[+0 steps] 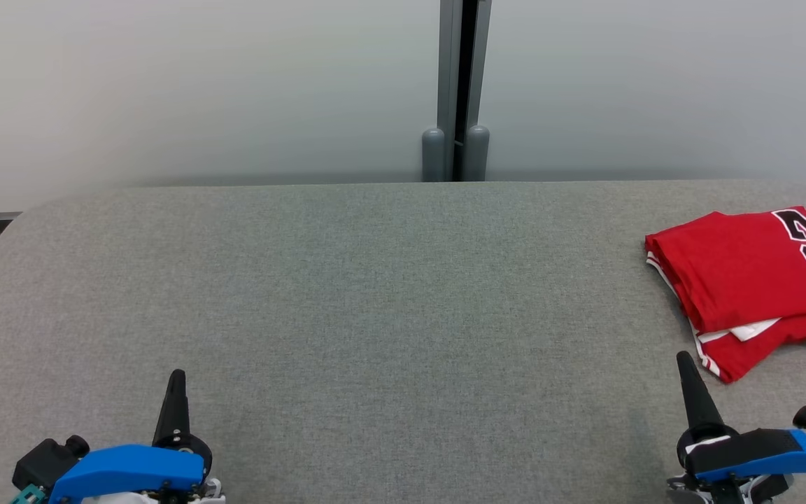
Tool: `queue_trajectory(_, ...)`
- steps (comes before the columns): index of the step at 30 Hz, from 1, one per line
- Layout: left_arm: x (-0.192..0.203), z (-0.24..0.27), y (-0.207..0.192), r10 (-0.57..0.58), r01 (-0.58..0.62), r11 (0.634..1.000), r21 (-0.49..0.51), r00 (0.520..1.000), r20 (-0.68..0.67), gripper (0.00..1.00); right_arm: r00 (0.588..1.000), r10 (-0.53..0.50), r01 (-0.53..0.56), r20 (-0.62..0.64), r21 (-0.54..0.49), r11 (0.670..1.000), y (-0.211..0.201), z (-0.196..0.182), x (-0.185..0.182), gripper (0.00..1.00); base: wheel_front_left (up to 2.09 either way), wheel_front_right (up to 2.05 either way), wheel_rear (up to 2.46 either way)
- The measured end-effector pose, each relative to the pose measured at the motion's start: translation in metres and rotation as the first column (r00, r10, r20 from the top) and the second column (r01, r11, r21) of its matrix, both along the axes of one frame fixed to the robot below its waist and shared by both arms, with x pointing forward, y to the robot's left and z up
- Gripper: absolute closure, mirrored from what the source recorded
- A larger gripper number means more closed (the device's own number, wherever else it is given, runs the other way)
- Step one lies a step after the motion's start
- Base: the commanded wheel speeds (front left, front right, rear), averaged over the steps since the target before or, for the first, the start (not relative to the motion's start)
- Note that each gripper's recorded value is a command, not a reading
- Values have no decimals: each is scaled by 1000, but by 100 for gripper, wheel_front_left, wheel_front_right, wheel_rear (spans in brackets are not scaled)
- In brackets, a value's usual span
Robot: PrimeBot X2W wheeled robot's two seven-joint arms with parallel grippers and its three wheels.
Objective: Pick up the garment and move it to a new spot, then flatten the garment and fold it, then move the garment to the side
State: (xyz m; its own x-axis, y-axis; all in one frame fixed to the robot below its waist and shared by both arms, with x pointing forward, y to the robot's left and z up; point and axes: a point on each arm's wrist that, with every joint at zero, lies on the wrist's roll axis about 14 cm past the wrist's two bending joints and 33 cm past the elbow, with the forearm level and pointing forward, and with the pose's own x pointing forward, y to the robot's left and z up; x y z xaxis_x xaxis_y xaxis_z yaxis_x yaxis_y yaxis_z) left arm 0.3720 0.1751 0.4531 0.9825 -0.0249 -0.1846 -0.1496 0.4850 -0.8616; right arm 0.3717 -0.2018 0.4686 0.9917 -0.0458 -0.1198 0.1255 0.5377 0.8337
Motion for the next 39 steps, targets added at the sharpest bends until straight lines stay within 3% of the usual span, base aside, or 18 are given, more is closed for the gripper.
queue_trajectory(16,5,12,7,33,-28,989,-147,999,28,100,1000,-13,8,25,164,986,0,8,4,100,0,0,0)
queue_trajectory(39,11,30,16,73,-44,946,-321,994,79,100,998,-21,-3,63,359,933,0,20,10,100,0,0,0)
